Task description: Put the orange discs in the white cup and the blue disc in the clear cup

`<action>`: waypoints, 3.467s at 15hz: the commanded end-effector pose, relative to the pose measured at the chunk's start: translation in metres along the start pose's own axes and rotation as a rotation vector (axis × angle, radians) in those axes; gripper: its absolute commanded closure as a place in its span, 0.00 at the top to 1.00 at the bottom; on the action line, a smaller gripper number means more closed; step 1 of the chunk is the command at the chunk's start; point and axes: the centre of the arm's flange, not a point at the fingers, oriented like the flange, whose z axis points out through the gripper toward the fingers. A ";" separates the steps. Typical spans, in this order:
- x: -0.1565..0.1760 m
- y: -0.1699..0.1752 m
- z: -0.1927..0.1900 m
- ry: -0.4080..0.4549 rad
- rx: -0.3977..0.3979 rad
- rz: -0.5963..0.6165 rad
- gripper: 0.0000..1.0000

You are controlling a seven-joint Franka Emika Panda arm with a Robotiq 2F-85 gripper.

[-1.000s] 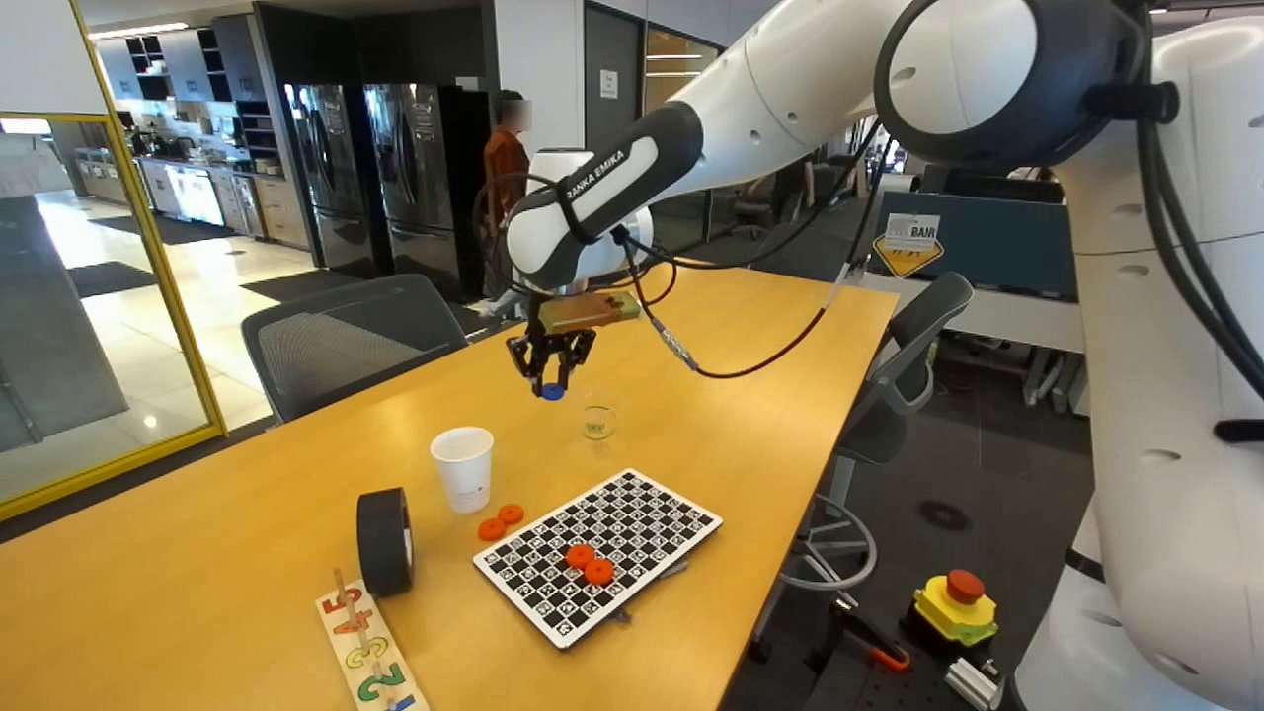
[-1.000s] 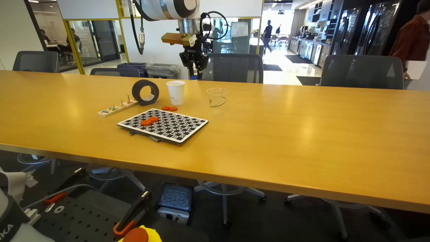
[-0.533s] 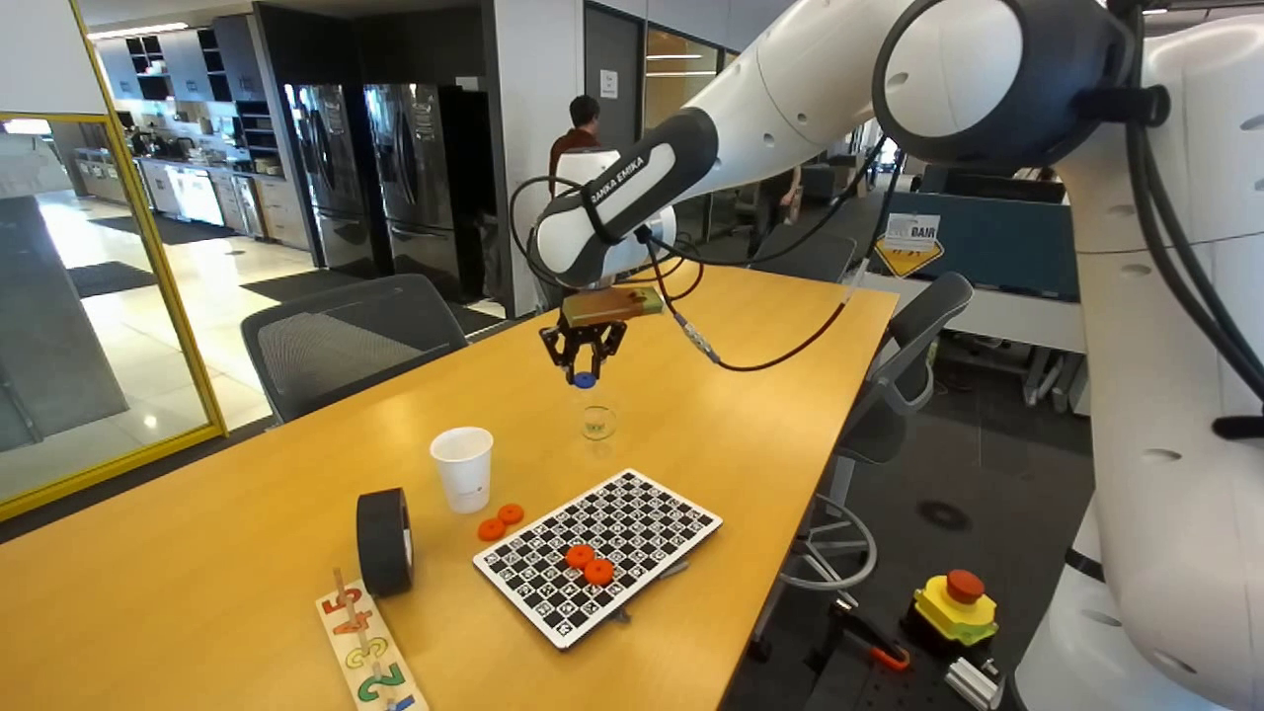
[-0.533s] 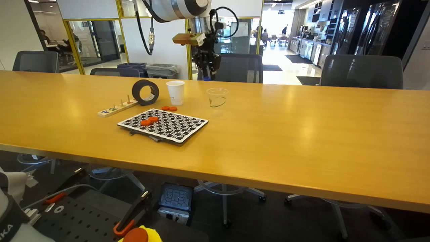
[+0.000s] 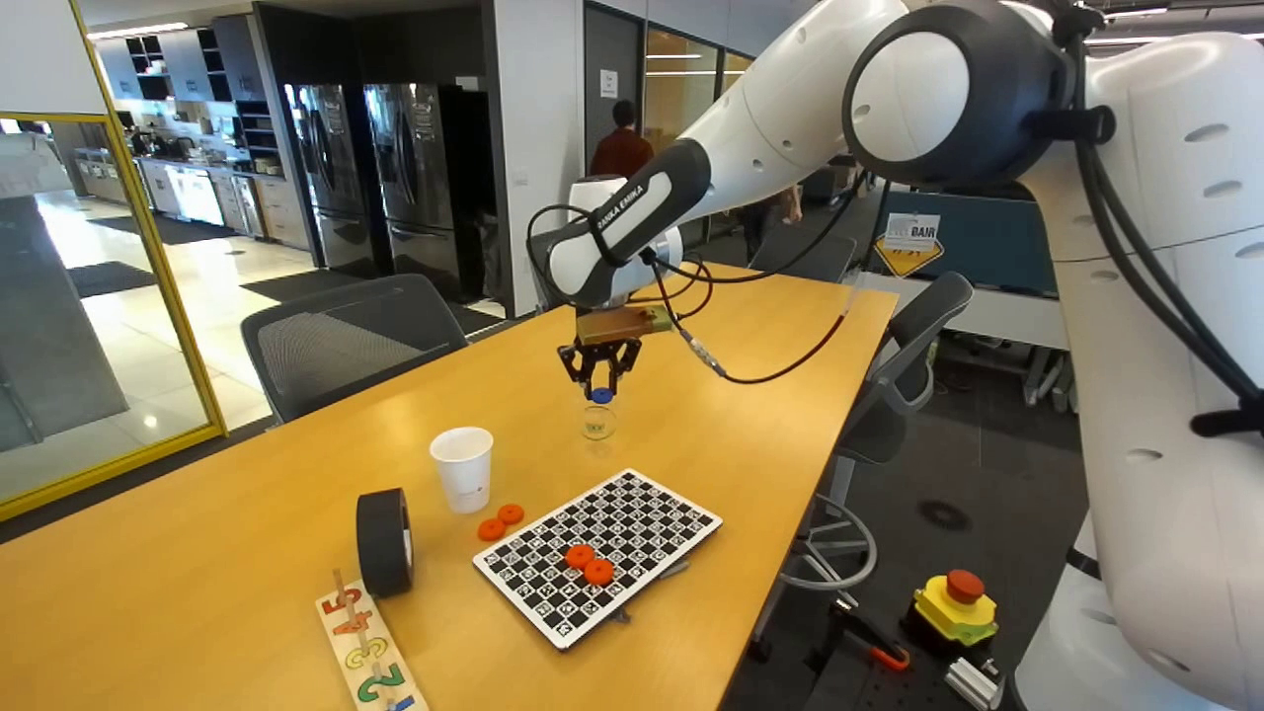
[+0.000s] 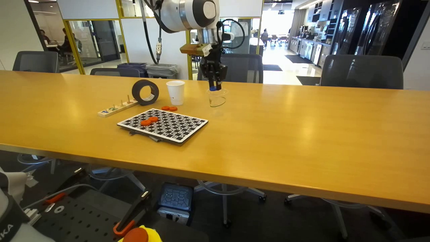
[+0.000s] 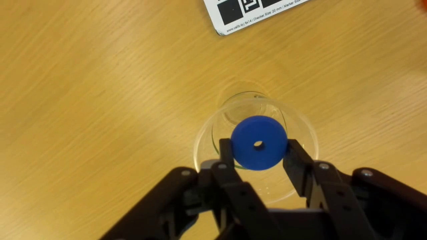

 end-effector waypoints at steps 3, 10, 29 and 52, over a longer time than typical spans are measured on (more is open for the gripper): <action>0.014 0.002 0.001 0.031 0.015 0.036 0.21; 0.014 -0.002 0.001 0.037 0.023 0.047 0.82; -0.101 -0.122 0.000 0.045 0.073 -0.888 1.00; -0.078 -0.155 0.083 0.041 0.154 -1.393 1.00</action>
